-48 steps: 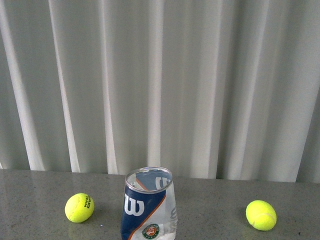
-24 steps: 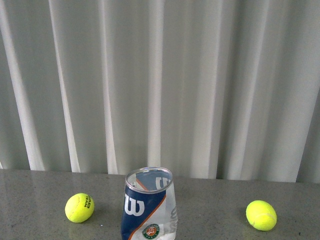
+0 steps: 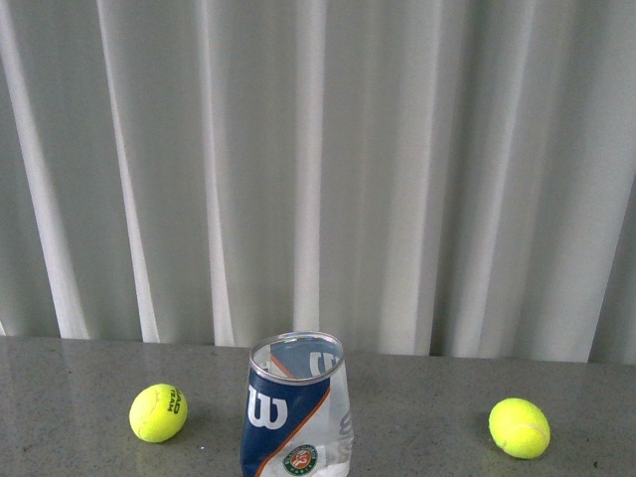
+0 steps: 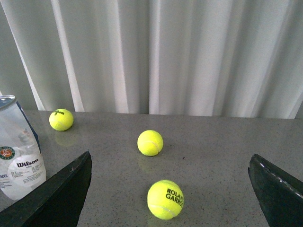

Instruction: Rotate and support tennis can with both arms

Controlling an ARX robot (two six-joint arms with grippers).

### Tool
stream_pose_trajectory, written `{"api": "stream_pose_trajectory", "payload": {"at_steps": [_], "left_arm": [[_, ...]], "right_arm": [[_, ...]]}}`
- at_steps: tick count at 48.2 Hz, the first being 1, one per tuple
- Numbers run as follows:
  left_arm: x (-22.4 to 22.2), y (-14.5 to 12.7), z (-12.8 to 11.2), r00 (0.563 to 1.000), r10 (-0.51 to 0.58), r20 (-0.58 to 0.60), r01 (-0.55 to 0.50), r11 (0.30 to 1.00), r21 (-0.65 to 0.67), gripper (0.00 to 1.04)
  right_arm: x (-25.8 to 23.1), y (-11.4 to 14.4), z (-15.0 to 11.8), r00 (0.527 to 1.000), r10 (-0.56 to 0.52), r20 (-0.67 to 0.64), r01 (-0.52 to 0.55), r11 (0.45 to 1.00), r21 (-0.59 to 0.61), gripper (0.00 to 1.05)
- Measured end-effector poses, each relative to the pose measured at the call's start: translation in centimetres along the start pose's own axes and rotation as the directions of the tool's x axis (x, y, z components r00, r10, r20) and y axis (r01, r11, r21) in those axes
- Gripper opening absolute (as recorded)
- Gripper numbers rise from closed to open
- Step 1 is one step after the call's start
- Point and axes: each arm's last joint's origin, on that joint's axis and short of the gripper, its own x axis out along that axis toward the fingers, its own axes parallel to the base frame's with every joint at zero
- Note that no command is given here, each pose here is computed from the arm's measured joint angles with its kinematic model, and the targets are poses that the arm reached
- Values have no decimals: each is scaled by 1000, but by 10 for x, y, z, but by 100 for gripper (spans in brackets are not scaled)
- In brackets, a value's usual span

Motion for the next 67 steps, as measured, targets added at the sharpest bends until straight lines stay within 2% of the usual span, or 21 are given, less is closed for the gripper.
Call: {"api": "stream_pose_trajectory", "payload": {"at_steps": [10,25,37,41,47,52,67], "left_arm": [[-9,0,-5,999,0,-35,0,1000,1,4],[-13,0,-3,1000,0,-6,0,1000,1,4],[-13,0,-3,1000,0,-6,0,1000,2,43],[-13,0,-3,1000,0,-6,0,1000,2,57],[-13,0,-3,1000,0,-6,0,1000,2,84],[-13,0,-3,1000,0,-6,0,1000,2,100],[-13,0,-3,1000,0,-6,0,1000,2,98]], "right_arm": [[0,0,0,1000,0,0,0,1000,0,98],[0,0,0,1000,0,0,0,1000,0,98],[0,0,0,1000,0,0,0,1000,0,98],[0,0,0,1000,0,0,0,1000,0,98],[0,0,0,1000,0,0,0,1000,0,98],[0,0,0,1000,0,0,0,1000,0,98],[0,0,0,1000,0,0,0,1000,0,98]]}}
